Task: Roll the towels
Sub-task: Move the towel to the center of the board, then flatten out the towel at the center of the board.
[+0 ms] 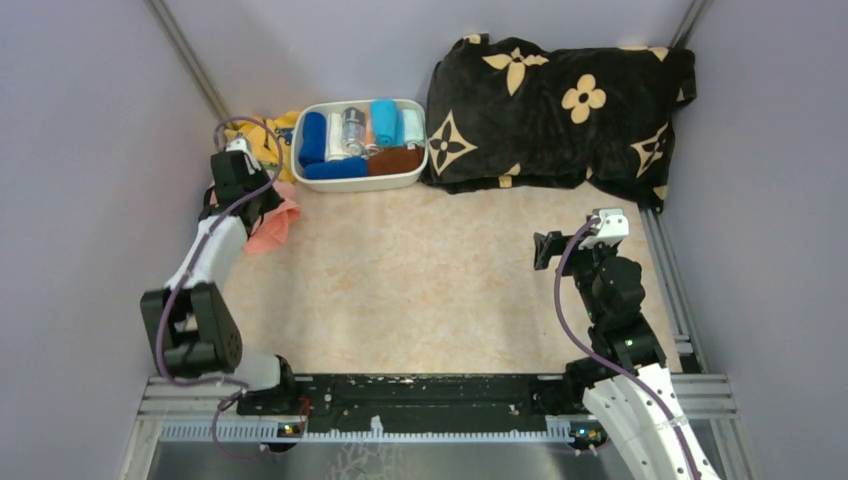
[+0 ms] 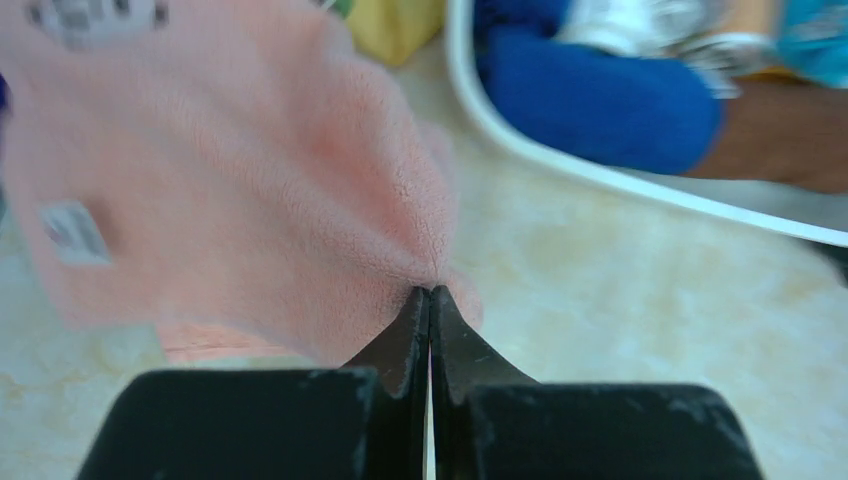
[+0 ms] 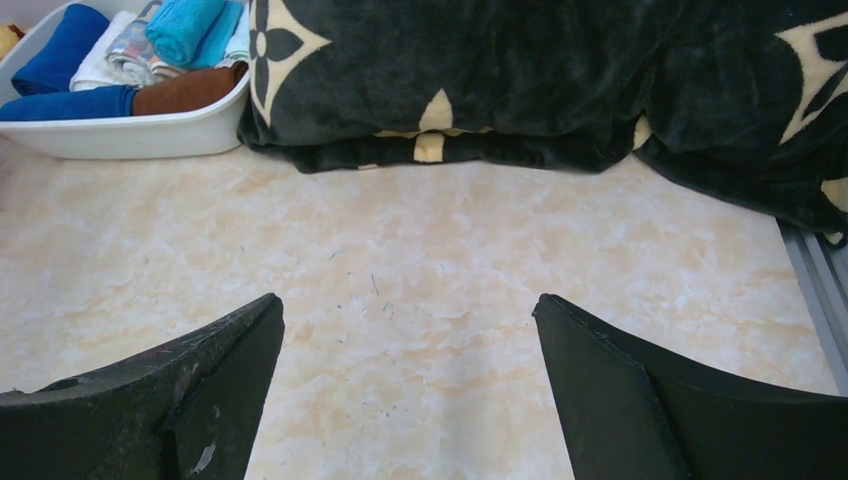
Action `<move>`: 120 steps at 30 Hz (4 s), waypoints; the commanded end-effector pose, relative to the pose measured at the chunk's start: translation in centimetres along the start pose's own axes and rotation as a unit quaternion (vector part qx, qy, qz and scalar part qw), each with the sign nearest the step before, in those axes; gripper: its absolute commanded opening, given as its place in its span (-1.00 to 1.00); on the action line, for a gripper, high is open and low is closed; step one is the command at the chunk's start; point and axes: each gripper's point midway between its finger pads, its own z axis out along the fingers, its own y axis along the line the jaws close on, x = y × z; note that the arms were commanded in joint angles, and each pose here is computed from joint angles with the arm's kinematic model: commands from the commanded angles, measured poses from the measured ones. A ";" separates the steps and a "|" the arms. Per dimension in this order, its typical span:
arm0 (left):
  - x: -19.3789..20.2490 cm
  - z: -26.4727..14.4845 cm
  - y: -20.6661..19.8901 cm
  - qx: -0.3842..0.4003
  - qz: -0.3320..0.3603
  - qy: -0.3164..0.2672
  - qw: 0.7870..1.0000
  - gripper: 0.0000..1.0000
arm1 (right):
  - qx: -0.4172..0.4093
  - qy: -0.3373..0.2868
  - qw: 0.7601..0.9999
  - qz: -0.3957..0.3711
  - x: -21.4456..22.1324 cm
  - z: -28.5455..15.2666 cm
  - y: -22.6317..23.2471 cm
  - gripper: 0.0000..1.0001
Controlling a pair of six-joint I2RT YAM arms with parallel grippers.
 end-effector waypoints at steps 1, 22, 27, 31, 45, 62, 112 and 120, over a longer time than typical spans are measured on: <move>-1.7 -5.6 -4.8 0.070 0.014 -0.034 0.997 -1.00 | -0.017 -0.036 0.999 0.000 -1.8 0.0 0.7 0.92; 2.4 -18.7 -26.1 0.340 0.171 -0.050 0.923 -0.42 | -0.022 -0.017 1.000 0.000 -1.5 0.3 1.0 0.92; 7.6 -17.3 -24.7 0.348 0.169 0.018 0.922 -0.05 | -0.039 0.021 0.999 0.003 -0.6 1.0 1.8 0.92; 12.4 -16.9 -25.9 0.367 0.172 0.065 0.912 0.11 | -0.015 0.086 0.995 0.038 1.6 1.8 1.6 0.90; 28.3 -18.0 -39.9 0.411 0.337 0.109 0.840 0.22 | 0.183 0.250 0.946 0.095 9.7 2.1 -3.7 0.85; 37.0 -14.3 -36.1 0.305 0.444 0.166 0.826 -0.05 | 0.213 0.270 0.928 0.146 11.8 1.6 -5.9 0.78; 7.8 -11.4 -16.0 0.145 0.266 0.056 0.951 -1.00 | -0.113 0.468 0.875 -0.049 18.1 0.0 11.6 0.00; 8.9 -10.4 -15.2 0.163 0.258 0.051 0.951 -1.00 | -0.200 0.441 0.854 -0.189 18.1 0.2 17.3 -0.15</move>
